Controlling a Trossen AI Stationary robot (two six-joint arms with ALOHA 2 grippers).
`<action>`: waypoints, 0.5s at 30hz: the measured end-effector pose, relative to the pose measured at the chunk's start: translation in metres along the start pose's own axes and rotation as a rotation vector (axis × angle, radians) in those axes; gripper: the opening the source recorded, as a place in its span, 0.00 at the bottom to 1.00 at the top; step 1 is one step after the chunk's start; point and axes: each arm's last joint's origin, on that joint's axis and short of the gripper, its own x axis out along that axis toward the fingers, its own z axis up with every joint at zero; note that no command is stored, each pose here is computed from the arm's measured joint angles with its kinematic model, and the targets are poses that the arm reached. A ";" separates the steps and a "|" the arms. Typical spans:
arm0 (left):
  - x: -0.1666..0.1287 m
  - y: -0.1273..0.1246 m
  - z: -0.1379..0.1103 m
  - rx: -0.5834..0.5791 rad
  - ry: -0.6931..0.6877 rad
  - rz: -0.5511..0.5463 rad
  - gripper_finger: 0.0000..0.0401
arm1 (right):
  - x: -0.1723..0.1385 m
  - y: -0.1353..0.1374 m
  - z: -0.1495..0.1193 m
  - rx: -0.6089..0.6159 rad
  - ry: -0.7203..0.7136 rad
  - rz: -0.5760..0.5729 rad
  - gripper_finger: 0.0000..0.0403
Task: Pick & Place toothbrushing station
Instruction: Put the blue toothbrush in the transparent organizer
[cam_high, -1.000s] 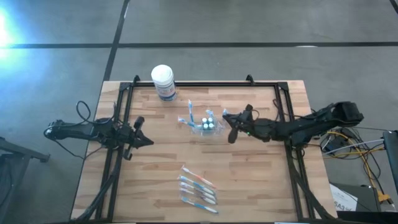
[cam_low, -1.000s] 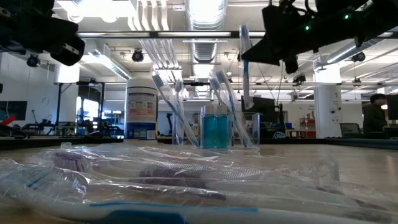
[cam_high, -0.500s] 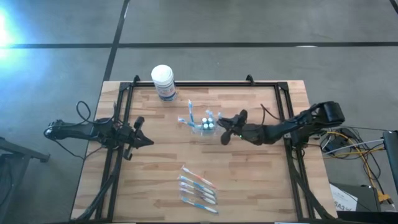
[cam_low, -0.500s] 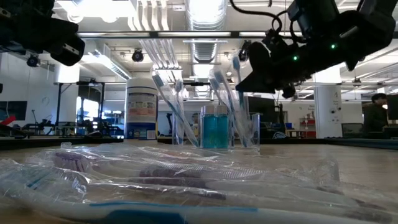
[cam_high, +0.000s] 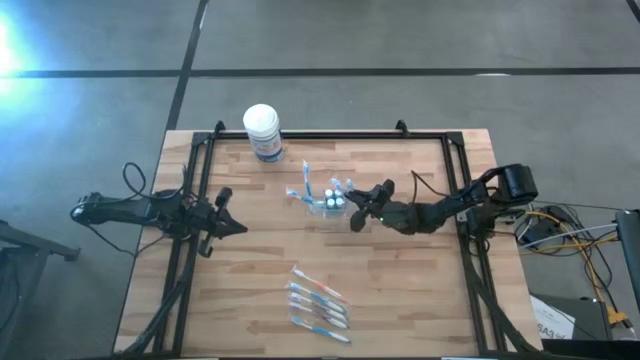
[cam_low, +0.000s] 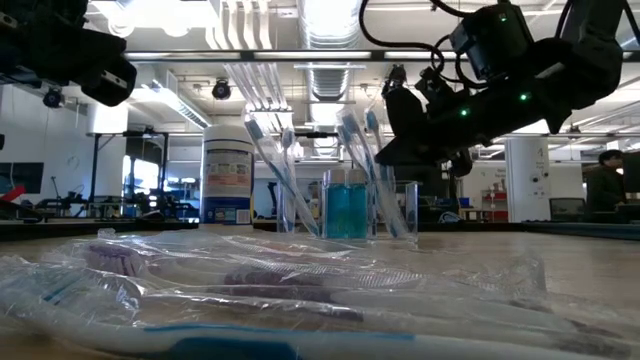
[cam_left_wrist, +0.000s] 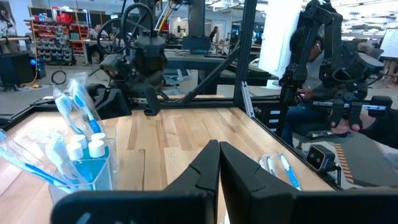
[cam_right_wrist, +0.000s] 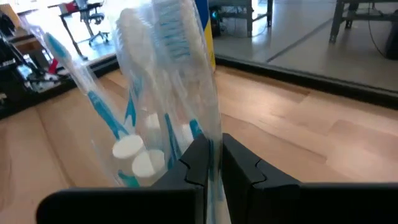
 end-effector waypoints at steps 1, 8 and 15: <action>0.000 0.000 0.000 0.000 0.000 0.000 0.04 | 0.000 0.000 -0.001 -0.004 0.007 0.003 0.06; 0.000 0.000 0.000 0.000 0.000 0.000 0.03 | -0.005 -0.001 0.005 0.014 0.010 0.023 0.24; 0.000 0.000 0.000 -0.006 0.001 0.000 0.03 | -0.010 0.001 0.019 -0.003 -0.037 0.043 0.42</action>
